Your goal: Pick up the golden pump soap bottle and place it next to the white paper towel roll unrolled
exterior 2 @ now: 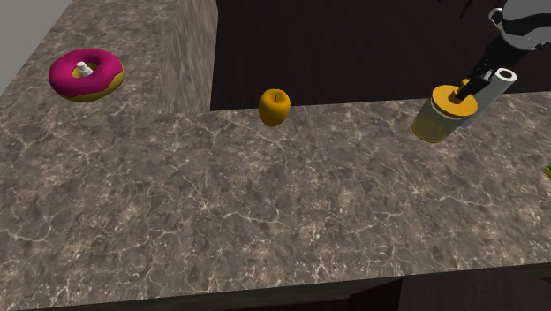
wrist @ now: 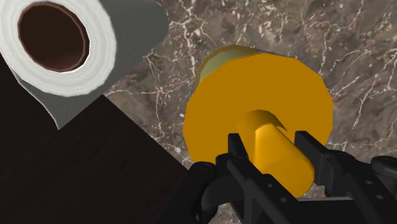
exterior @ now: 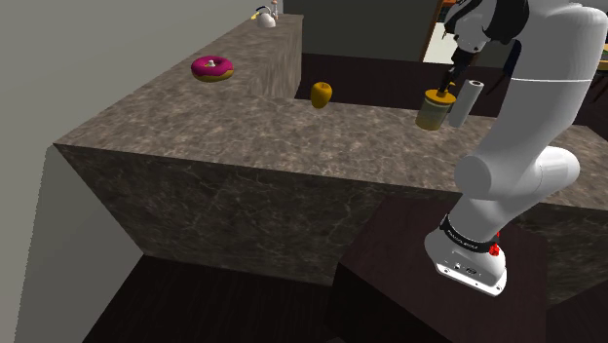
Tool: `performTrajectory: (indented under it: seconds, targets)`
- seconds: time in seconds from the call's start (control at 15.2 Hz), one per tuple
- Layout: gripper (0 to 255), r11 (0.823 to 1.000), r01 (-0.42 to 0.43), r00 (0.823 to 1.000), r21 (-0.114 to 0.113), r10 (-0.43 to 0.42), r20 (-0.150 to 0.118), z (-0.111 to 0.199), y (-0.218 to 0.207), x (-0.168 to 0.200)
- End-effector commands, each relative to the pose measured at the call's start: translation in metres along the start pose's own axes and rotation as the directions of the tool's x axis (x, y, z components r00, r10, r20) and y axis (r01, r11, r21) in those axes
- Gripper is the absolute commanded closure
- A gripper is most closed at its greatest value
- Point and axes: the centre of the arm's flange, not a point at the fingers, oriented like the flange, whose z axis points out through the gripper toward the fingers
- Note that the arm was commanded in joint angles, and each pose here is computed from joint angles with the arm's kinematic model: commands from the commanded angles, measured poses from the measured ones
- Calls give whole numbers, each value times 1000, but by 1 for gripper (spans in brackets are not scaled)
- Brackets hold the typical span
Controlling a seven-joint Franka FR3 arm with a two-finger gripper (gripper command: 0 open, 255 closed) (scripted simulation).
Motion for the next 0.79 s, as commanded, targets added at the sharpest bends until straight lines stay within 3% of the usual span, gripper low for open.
performTrajectory:
  seconds: [0.0, 0.07, 0.4, 0.66, 0.73]
  targets:
    - [255, 1000, 0, 1000, -1, 0, -1, 0, 0, 0]
    - [0, 1000, 0, 1000, -1, 0, -1, 0, 0, 0]
    - [0, 1000, 0, 1000, -1, 0, -1, 0, 0, 0]
    - [0, 1000, 0, 1000, -1, 0, -1, -50, 0, 0]
    - [0, 1000, 0, 1000, -1, 0, -1, -50, 0, 0]
